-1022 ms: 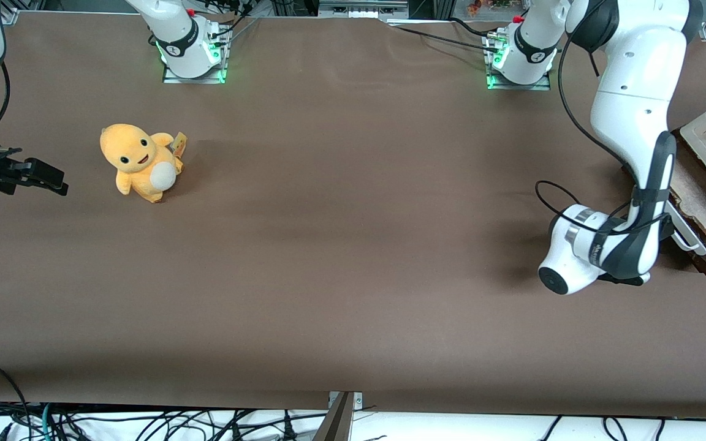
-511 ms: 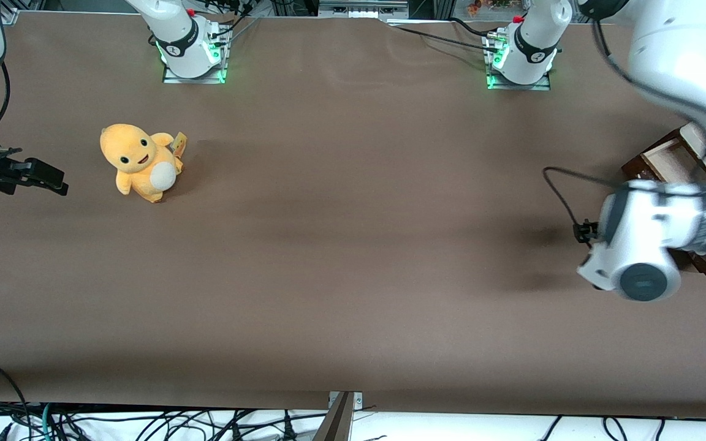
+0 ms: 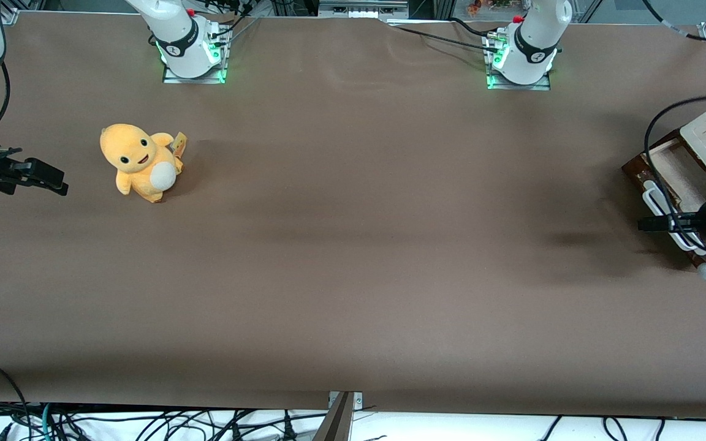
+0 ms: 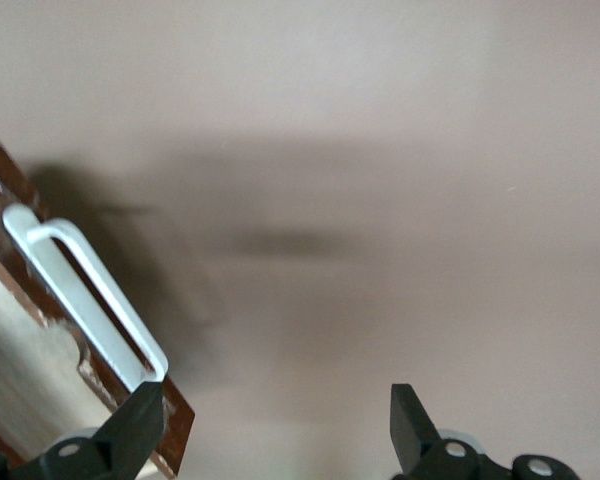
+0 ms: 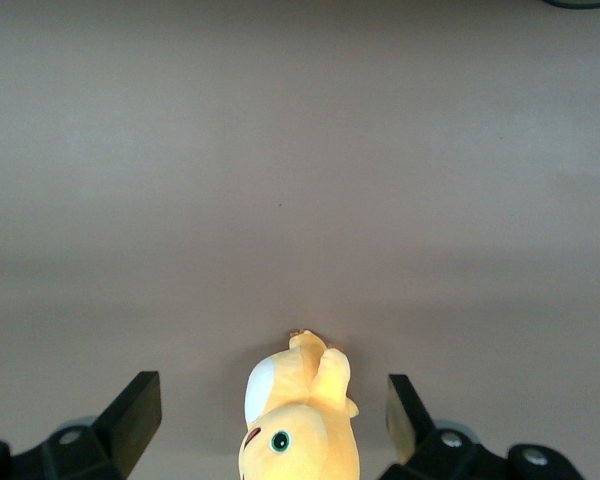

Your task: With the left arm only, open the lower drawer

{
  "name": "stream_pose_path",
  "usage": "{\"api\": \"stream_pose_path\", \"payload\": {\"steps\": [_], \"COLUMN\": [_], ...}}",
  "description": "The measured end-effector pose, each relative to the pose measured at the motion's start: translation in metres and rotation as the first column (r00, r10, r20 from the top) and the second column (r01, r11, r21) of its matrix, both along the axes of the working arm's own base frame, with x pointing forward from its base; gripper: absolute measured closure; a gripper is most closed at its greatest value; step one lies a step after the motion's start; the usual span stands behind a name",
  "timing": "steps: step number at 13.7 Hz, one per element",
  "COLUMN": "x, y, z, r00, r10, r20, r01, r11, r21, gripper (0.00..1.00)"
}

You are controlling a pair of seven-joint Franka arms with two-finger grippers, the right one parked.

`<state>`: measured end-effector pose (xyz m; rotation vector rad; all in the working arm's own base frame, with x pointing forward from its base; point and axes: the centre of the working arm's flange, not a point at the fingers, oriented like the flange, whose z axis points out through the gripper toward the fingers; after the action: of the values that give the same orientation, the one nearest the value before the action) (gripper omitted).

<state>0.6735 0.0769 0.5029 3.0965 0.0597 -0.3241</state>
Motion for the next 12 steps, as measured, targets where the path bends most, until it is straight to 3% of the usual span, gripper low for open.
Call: {"api": "stream_pose_path", "payload": {"steps": [2,3,4,7,12], "x": [-0.01,-0.023,-0.038,-0.075,-0.102], "y": [-0.02,-0.032,-0.047,-0.08,-0.077], "z": [0.046,0.067,0.084,0.108,0.089], "r00": [0.987,0.975,0.968,0.96,0.974], "r10": [-0.021,-0.035,-0.055,-0.101,-0.095], "r20": [0.159,0.217,0.246,0.263,0.204], "r01": [0.024,0.037,0.054,0.097,0.089], "r11": [1.0,0.999,0.998,0.995,0.995], "r21": [-0.014,-0.003,0.009,0.031,0.038], "gripper": [0.0,0.0,0.0,0.0,0.0]}}
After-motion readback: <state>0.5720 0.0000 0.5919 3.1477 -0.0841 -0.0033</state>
